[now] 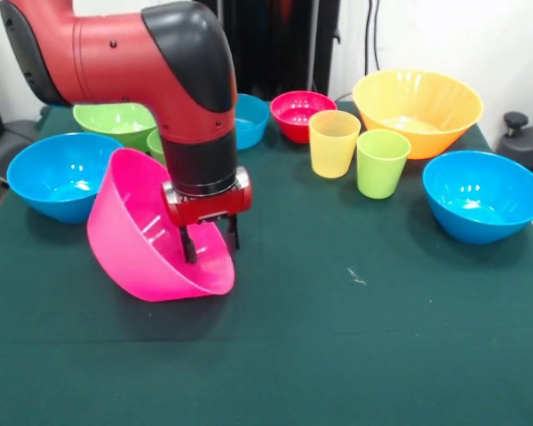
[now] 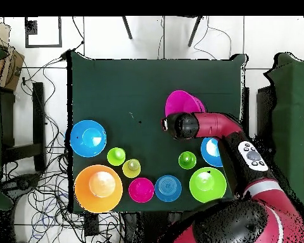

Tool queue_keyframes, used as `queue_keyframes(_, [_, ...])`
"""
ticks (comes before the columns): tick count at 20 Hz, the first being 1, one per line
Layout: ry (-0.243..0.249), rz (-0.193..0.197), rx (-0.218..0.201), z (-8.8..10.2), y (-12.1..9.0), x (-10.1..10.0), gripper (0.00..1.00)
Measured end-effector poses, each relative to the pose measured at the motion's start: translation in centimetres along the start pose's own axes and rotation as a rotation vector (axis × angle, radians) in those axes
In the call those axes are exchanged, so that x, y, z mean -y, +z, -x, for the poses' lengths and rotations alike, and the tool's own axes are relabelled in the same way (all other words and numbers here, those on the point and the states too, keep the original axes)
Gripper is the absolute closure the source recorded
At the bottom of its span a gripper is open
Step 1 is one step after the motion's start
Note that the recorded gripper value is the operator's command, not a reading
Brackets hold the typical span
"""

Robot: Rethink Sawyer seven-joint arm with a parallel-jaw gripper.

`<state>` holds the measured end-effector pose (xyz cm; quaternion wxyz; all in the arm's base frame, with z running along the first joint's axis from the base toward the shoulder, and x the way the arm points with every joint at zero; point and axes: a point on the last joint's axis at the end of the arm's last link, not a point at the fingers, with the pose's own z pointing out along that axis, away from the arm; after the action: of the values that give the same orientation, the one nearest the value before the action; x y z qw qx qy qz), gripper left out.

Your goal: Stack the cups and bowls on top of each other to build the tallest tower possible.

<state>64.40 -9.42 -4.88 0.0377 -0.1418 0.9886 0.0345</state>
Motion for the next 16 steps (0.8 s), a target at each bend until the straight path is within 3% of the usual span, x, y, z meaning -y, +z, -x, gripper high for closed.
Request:
queue_keyframes(4, [0.002,-0.01,0.009,0.4,-0.9,0.3,0.0])
queue_keyframes(16, [0.004,-0.076,0.068,3.1,-6.7,1.9,0.0])
